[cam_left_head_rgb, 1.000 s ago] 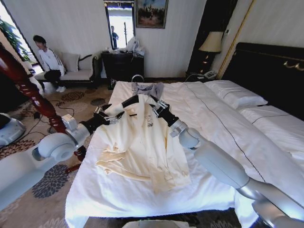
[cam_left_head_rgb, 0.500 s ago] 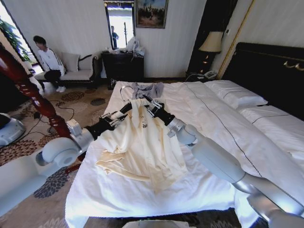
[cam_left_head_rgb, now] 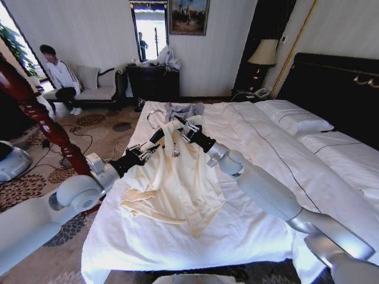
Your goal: Pick up the clothes from the bed and hang them on the clothes hanger.
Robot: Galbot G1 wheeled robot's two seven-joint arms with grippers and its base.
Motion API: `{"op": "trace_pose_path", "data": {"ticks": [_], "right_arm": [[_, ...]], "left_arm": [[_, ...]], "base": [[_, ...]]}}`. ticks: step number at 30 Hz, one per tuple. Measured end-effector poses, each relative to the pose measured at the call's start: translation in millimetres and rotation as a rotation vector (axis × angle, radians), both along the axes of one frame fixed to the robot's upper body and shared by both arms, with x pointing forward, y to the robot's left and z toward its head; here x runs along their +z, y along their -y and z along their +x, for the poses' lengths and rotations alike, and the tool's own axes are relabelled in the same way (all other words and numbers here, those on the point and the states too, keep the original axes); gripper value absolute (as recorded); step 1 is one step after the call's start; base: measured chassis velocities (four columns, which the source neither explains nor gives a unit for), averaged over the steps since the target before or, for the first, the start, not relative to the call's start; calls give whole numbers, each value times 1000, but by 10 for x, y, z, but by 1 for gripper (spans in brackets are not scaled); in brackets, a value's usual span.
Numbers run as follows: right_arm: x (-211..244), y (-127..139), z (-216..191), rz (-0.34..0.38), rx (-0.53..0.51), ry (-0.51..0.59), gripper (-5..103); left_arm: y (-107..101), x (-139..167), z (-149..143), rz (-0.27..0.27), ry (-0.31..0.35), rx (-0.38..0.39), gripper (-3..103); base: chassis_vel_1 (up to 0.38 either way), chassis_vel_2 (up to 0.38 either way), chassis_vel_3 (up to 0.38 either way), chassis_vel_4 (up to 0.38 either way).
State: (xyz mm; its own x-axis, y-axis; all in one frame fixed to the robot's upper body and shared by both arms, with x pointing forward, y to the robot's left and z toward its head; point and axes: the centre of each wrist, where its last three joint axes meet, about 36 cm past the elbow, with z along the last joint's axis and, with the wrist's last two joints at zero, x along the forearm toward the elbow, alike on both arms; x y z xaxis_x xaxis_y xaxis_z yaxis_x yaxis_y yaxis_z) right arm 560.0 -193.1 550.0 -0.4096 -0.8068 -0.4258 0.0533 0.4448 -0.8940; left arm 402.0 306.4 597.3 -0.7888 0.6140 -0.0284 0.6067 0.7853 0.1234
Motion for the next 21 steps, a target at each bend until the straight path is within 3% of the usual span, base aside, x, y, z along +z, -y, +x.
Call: {"op": "trace_pose_path", "data": {"ticks": [4, 7, 9, 13, 15, 16, 19, 21], "right_arm": [[5, -24, -32, 1, 25, 3, 35], [-10, -42, -69, -4, 27, -3, 52], [-12, -43, -79, -9, 28, -6, 52], [-55, -27, -117, -33, 28, -19, 73], [-77, -10, -127, -36, 23, -25, 73], [-95, 17, -136, -36, 14, -33, 79], [-133, 110, -164, -8, -19, -71, 95], [-154, 149, -182, 19, -37, -92, 98]], "left_arm": [[-23, -6, 29, 1, 10, 29, 22], [-26, 4, 39, -3, 21, 34, 18], [-25, 8, 41, -3, 25, 35, 18], [-24, 32, 54, -10, 37, 44, 18], [-23, 47, 54, -13, 41, 45, 18], [-19, 63, 50, -16, 44, 44, 18], [-15, 102, 37, -19, 52, 47, 18], [-11, 123, 31, -24, 56, 50, 18]], "base": [[0, 0, 0, 0], [0, 0, 0, 0], [0, 0, 0, 0], [0, 0, 0, 0], [0, 0, 0, 0], [0, 0, 0, 0], [0, 0, 0, 0], [0, 0, 0, 0]]}}
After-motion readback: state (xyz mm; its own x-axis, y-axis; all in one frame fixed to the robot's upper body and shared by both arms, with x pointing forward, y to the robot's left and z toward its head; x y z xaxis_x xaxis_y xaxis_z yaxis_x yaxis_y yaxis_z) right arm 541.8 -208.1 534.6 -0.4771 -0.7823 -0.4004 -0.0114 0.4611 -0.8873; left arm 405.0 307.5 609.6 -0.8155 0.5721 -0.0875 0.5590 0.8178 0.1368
